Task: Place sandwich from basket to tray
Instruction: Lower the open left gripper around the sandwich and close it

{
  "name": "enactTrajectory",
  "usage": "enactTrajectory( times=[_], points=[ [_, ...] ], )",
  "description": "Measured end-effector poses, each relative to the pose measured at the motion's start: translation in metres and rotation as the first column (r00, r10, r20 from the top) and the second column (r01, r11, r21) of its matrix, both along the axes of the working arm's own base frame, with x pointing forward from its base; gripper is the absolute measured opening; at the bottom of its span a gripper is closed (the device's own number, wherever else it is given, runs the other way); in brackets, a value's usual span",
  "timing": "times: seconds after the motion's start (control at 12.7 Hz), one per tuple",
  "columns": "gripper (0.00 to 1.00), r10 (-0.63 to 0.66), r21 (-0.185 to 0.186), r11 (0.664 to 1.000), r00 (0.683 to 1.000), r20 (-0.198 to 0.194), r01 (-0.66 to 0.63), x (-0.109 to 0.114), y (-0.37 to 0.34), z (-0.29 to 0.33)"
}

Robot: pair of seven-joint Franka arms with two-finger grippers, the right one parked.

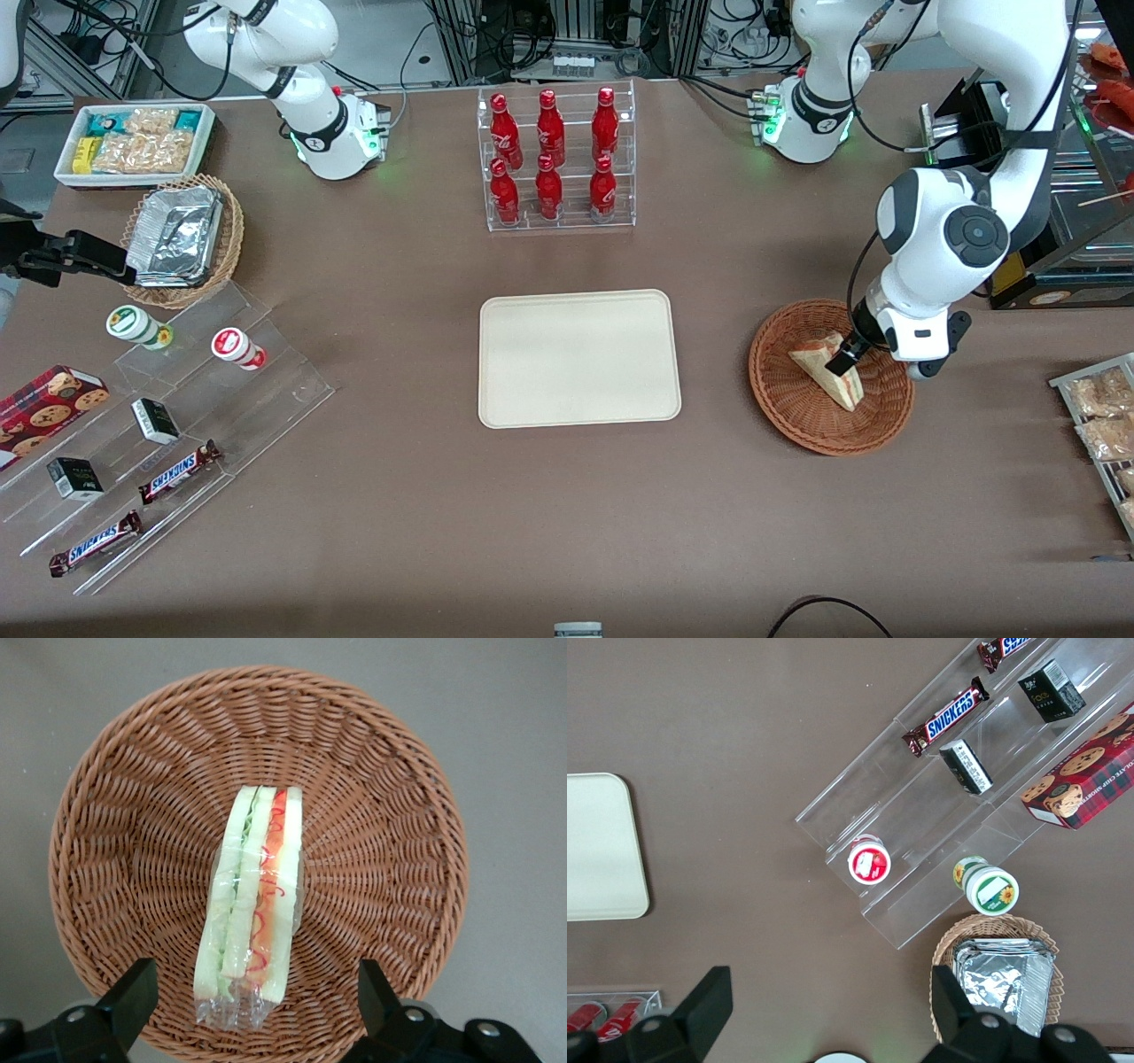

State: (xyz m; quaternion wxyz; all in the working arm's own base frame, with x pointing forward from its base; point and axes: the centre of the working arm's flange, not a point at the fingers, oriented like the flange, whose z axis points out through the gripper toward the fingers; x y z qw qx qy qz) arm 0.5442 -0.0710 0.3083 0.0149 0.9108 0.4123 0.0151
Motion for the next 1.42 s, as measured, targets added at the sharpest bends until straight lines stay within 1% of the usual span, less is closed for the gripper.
enactTrajectory(
  times=[0.39, 0.95, 1.03, 1.11, 1.18, 1.34, 1.42],
  points=[
    [1.0, 0.013, -0.001, 1.0, 0.999, -0.031, -0.013, -0.003, 0.0, -0.029],
    [0.99, 0.023, -0.002, 1.0, 0.998, -0.052, -0.023, -0.005, 0.0, -0.055],
    [0.93, 0.028, -0.001, 1.0, 0.998, -0.056, -0.028, -0.005, 0.0, -0.057],
    [0.81, 0.032, -0.001, 0.999, 0.998, -0.059, -0.032, -0.005, 0.0, -0.059],
    [0.66, 0.035, -0.001, 0.999, 0.997, -0.063, -0.035, -0.005, 0.0, -0.061],
    [0.45, 0.036, 0.0, 0.999, 0.997, -0.066, -0.036, -0.006, 0.0, -0.063],
    [0.38, 0.036, 0.0, 0.999, 0.997, -0.066, -0.036, -0.006, 0.0, -0.062]
  ],
)
